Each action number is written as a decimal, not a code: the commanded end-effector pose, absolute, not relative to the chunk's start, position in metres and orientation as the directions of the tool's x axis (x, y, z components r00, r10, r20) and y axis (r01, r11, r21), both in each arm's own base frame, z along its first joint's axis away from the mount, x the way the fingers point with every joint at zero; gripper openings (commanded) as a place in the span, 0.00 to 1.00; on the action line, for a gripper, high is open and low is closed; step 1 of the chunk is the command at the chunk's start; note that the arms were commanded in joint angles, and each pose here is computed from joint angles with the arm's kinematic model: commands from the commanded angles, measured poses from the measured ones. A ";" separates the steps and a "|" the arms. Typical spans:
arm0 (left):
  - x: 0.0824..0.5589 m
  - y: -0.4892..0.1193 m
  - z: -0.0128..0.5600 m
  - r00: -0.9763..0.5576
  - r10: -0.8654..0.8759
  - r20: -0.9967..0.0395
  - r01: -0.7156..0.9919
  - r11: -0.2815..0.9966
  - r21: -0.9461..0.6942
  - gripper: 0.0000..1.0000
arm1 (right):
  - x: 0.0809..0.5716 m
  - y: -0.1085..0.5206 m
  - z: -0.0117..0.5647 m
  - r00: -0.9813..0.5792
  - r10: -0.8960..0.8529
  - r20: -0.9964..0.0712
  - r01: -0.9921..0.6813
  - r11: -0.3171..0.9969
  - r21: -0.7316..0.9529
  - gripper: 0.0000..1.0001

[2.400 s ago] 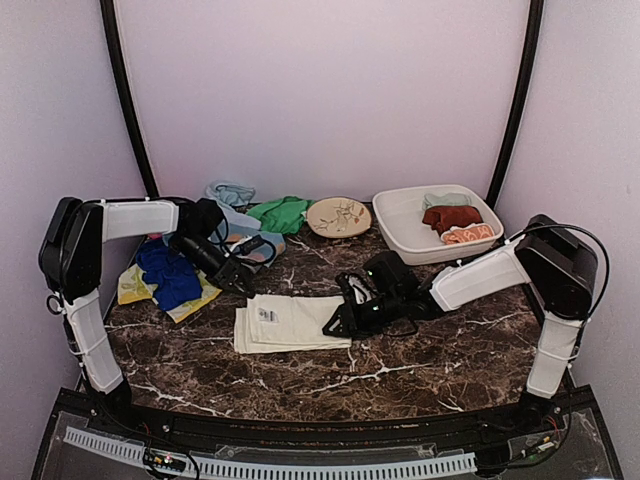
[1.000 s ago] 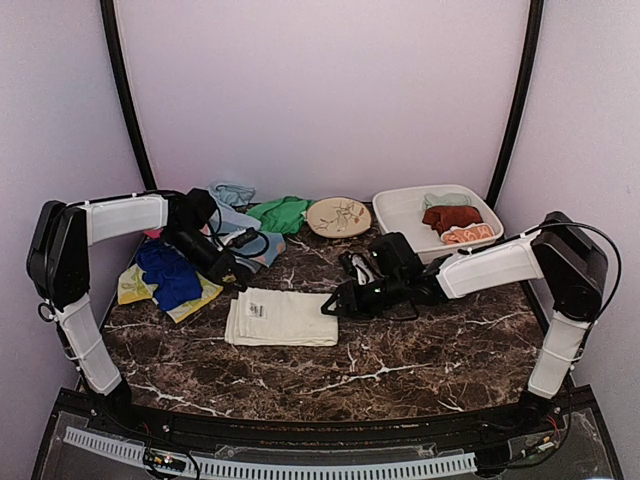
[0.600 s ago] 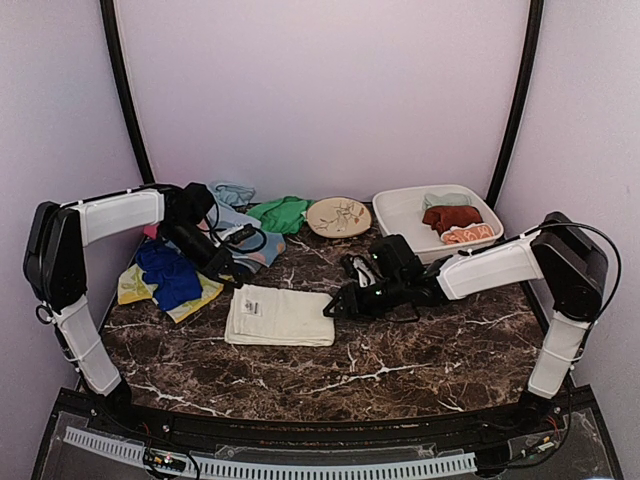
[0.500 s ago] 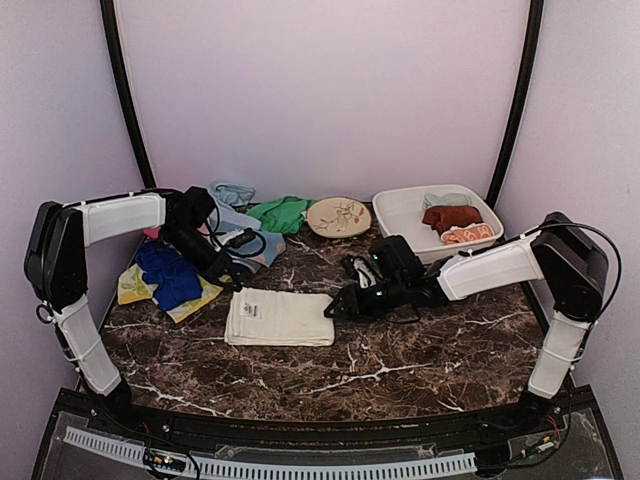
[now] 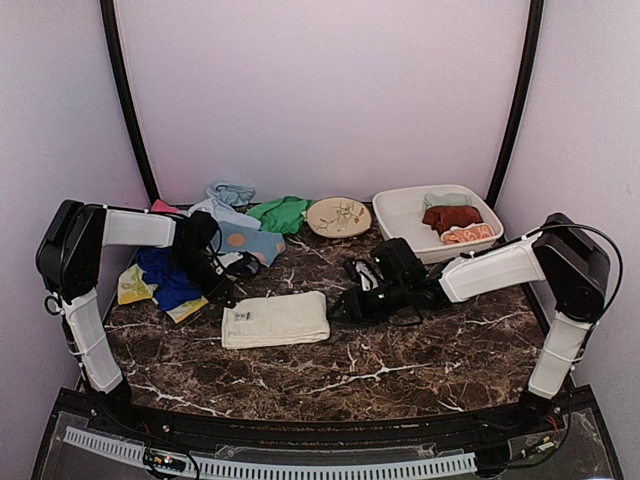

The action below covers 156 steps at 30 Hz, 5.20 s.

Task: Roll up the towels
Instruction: Adjust the towel at the center of the board, then rotate the towel at the center of the board.

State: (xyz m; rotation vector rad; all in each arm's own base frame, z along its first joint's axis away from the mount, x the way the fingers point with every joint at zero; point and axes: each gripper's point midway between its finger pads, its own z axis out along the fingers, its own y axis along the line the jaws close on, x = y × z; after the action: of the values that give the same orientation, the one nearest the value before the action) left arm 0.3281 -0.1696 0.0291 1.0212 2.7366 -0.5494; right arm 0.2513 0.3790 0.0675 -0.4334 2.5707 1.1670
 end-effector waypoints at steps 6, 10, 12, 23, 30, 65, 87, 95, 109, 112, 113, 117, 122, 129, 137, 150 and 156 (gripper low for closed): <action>0.341 -0.159 0.056 -0.701 0.613 -0.365 0.695 0.702 -0.156 0.63 | 0.269 0.404 0.099 -0.883 -0.157 -0.442 -0.450 0.546 0.706 0.46; 0.343 -0.167 0.092 -0.661 0.599 -0.452 0.718 0.680 -0.149 0.64 | 0.283 0.436 0.110 -0.875 -0.176 -0.452 -0.478 0.467 0.744 0.45; 0.339 -0.173 0.107 -0.638 0.591 -0.494 0.737 0.654 -0.169 0.65 | 0.288 0.448 0.103 -0.877 -0.192 -0.440 -0.478 0.447 0.757 0.44; 0.279 -0.204 0.057 -0.602 0.664 -0.443 0.798 0.506 -0.326 0.48 | 0.286 0.445 0.024 -0.934 -0.135 -0.331 -0.353 0.491 0.797 0.38; 0.279 -0.203 0.018 -0.613 0.698 -0.370 0.790 0.529 -0.309 0.44 | 0.264 0.413 0.024 -0.943 -0.065 -0.327 -0.310 0.531 0.789 0.37; 0.298 -0.214 0.094 -0.346 0.783 -0.517 0.904 0.426 0.040 0.92 | 0.252 0.396 0.012 -0.925 -0.154 -0.347 -0.371 0.563 0.739 0.33; 0.305 -0.252 0.060 -0.363 0.813 -0.455 0.921 0.386 -0.045 0.76 | 0.184 0.374 0.086 -0.919 -0.037 -0.393 -0.378 0.373 0.847 0.32; 0.305 -0.262 0.061 -0.370 0.810 -0.455 0.920 0.386 -0.060 0.73 | 0.150 0.374 0.034 -0.955 -0.153 -0.253 -0.294 0.419 0.859 0.29; 0.271 -0.273 0.018 -0.317 0.896 -0.312 0.947 0.318 -0.048 0.69 | 0.157 0.371 0.009 -0.968 -0.099 -0.229 -0.248 0.489 0.836 0.29; 0.278 -0.270 0.010 -0.339 0.895 -0.289 0.937 0.349 -0.016 0.64 | 0.161 0.369 0.011 -0.966 -0.075 -0.246 -0.250 0.505 0.826 0.29; 0.285 -0.269 0.009 -0.347 0.892 -0.289 0.931 0.366 0.013 0.61 | 0.162 0.368 0.013 -0.965 -0.069 -0.253 -0.252 0.507 0.824 0.30; 0.306 -0.276 0.011 -0.342 0.888 -0.307 0.921 0.381 0.076 0.61 | 0.162 0.372 0.023 -0.961 -0.060 -0.271 -0.264 0.493 0.829 0.31; 0.329 -0.282 0.011 -0.298 0.904 -0.306 0.921 0.356 0.156 0.60 | 0.175 0.379 0.060 -0.925 -0.093 -0.368 -0.360 0.523 0.772 0.37; 0.363 -0.294 0.037 -0.218 0.914 -0.342 0.901 0.323 0.289 0.63 | 0.207 0.344 0.063 -0.893 -0.111 -0.437 -0.397 0.652 0.646 0.37; 0.371 -0.315 0.052 -0.188 0.888 -0.420 0.907 0.321 0.272 0.64 | 0.201 0.323 0.021 -0.911 -0.185 -0.368 -0.366 0.772 0.519 0.31; 0.398 -0.305 0.069 -0.269 0.842 -0.467 0.879 0.413 0.238 0.59 | 0.172 0.385 0.028 -0.912 -0.236 -0.336 -0.399 0.699 0.593 0.29; 0.416 -0.242 0.104 -0.367 0.786 -0.498 0.812 0.532 0.240 0.62 | 0.188 0.404 0.072 -0.899 -0.206 -0.387 -0.424 0.636 0.645 0.35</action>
State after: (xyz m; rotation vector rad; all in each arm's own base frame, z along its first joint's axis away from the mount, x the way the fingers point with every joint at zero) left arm 0.4110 -0.2832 0.0564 1.4207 2.1867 -0.0641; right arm 0.1762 0.3875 0.0367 -0.5206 2.6567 1.0226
